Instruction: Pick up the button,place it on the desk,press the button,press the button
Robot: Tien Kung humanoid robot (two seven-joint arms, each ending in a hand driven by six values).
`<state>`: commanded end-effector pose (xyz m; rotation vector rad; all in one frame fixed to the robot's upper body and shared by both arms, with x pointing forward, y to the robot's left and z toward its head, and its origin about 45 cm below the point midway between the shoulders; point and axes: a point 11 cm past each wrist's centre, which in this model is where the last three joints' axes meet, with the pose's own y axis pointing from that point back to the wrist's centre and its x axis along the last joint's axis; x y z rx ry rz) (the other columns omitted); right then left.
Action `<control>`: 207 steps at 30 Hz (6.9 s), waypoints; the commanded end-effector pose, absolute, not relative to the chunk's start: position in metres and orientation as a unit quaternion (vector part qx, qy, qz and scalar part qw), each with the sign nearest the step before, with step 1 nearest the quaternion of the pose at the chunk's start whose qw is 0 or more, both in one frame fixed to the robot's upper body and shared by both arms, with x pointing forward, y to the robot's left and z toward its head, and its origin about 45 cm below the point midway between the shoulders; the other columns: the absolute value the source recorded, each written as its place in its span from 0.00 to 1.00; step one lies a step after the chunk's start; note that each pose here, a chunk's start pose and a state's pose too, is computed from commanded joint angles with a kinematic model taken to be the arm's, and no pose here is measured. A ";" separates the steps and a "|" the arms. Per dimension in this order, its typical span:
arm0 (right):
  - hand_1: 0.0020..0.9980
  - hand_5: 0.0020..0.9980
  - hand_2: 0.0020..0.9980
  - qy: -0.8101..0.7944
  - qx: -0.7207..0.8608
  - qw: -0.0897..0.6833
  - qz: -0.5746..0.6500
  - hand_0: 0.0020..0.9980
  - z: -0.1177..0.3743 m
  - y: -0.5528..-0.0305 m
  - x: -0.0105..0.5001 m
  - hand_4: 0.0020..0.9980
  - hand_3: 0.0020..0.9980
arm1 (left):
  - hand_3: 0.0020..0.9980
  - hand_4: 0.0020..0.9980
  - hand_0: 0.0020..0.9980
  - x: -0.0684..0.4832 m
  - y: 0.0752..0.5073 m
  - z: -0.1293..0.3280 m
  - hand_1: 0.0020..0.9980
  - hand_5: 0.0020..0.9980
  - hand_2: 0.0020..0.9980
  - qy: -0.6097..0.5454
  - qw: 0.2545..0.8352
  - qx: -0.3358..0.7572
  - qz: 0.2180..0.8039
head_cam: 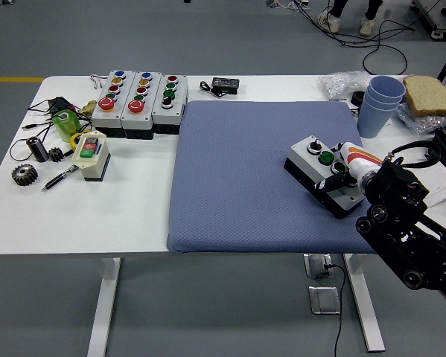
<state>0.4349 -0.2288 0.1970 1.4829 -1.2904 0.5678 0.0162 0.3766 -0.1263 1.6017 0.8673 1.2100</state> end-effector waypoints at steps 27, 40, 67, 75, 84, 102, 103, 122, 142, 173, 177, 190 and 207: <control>0.03 0.14 0.31 -0.407 0.693 0.369 0.467 0.01 0.237 -0.168 0.429 0.67 0.47 | 0.65 0.39 0.65 0.018 0.377 -0.126 0.71 0.74 0.74 0.353 0.459 0.648 0.494; 0.02 0.14 0.31 -0.278 0.720 0.364 0.521 0.02 0.227 -0.132 0.413 0.68 0.47 | 0.65 0.39 0.65 0.017 0.377 -0.126 0.71 0.74 0.73 0.353 0.458 0.649 0.494; 0.14 0.11 0.38 -0.266 0.723 0.344 0.536 0.13 0.221 -0.130 0.416 0.72 0.50 | 0.65 0.39 0.65 0.017 0.377 -0.126 0.71 0.74 0.73 0.350 0.459 0.650 0.494; 0.18 0.12 0.42 -0.270 0.719 0.348 0.538 0.24 0.217 -0.133 0.417 0.73 0.51 | 0.65 0.39 0.65 0.018 0.377 -0.126 0.71 0.74 0.73 0.349 0.459 0.650 0.494; 0.22 0.29 0.43 -0.287 0.704 0.361 0.541 0.27 0.218 -0.141 0.421 0.89 0.52 | 0.65 0.39 0.65 0.020 0.378 -0.126 0.71 0.74 0.73 0.347 0.459 0.650 0.495; 0.50 0.32 0.59 -0.275 0.700 0.372 0.545 0.57 0.215 -0.141 0.421 0.94 0.60 | 0.65 0.39 0.65 0.021 0.377 -0.126 0.71 0.74 0.73 0.346 0.460 0.651 0.495; 0.53 0.32 0.61 -0.274 0.700 0.372 0.544 0.62 0.215 -0.141 0.421 0.95 0.61 | 0.65 0.39 0.65 0.021 0.377 -0.126 0.71 0.74 0.73 0.346 0.460 0.650 0.495; 0.62 0.31 0.72 -0.265 0.704 0.374 0.542 0.73 0.208 -0.137 0.416 0.97 0.77 | 0.65 0.39 0.65 0.016 0.377 -0.126 0.71 0.74 0.73 0.348 0.459 0.655 0.489; 0.63 0.31 0.74 -0.285 0.717 0.365 0.521 0.77 0.209 -0.139 0.416 0.99 0.92 | 0.65 0.39 0.65 0.017 0.377 -0.126 0.71 0.74 0.73 0.348 0.459 0.654 0.490; 0.03 0.45 0.29 -0.458 0.685 0.232 0.517 0.16 0.286 -0.207 0.382 0.90 0.69 | 0.65 0.39 0.65 0.019 0.375 -0.126 0.71 0.73 0.73 0.350 0.459 0.650 0.494; 0.00 0.50 0.19 -0.444 0.687 0.259 0.514 0.04 0.279 -0.210 0.377 0.89 0.66 | 0.65 0.39 0.65 0.018 0.375 -0.126 0.71 0.73 0.73 0.350 0.459 0.651 0.493; 0.00 0.53 0.19 -0.405 0.690 0.322 0.507 0.04 0.258 -0.211 0.379 0.89 0.66 | 0.65 0.39 0.65 0.016 0.375 -0.127 0.71 0.74 0.73 0.351 0.458 0.650 0.494; 0.00 0.55 0.19 -0.352 0.704 0.349 0.509 0.05 0.235 -0.195 0.373 0.89 0.66 | 0.64 0.39 0.65 0.011 0.374 -0.127 0.71 0.74 0.73 0.352 0.458 0.654 0.488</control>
